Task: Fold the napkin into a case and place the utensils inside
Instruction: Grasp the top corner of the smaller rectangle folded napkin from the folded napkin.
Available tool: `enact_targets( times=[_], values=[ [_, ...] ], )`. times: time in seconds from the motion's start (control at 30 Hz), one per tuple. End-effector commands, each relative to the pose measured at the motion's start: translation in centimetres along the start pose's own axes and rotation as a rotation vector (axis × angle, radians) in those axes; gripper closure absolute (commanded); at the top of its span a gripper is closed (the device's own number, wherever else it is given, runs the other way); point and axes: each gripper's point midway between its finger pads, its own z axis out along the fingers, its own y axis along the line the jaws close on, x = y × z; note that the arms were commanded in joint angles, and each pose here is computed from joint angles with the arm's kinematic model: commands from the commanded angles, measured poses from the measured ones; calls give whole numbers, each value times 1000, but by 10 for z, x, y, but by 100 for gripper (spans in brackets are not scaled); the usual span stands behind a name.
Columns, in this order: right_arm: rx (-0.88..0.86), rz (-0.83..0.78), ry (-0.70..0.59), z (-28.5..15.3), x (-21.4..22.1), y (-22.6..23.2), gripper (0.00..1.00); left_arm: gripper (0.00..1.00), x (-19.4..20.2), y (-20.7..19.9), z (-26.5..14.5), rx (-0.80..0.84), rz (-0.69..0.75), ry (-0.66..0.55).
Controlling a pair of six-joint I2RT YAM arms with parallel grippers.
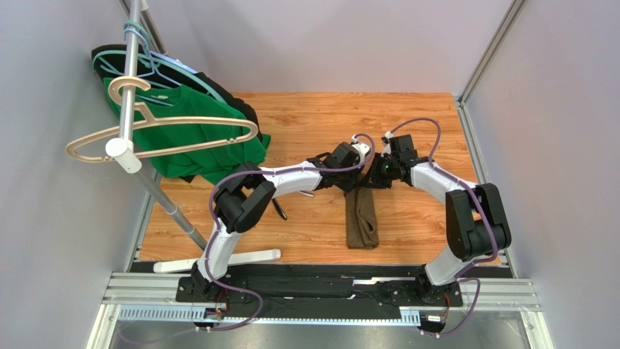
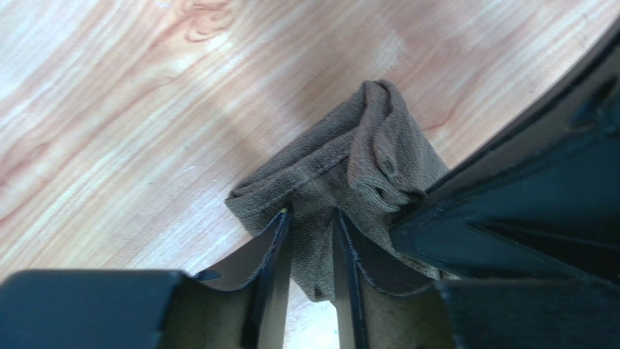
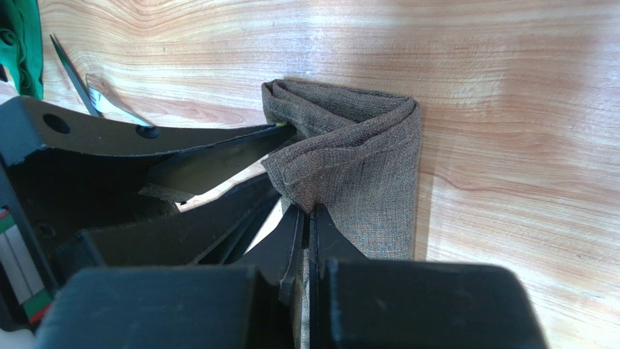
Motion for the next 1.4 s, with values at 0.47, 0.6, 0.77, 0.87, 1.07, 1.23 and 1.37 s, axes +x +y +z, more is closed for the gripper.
enact_targets(
  times=[0.47,0.6,0.77,0.87,1.07,1.23,1.37],
  values=[
    [-64,-13,58,4,14,4,100,100,-36,-1,-18,31,-165,-120],
    [-70,-4,73,9,18,3,100,100,-50,-4,-27,55,-193,-205],
    [-66,-2,76,9,17,3,100,100,-51,-1,-36,59,-203,-270],
    [-71,-1,85,10,18,4,100,100,-56,-2,-42,72,-202,-318],
    [-69,-26,105,13,24,6,100,100,-61,-3,-43,85,-215,-353],
    [-47,-43,116,14,27,5,100,100,-62,-5,-45,91,-218,-365],
    [-13,-51,141,18,32,-1,100,100,-61,2,-45,61,-227,-381]
  ],
)
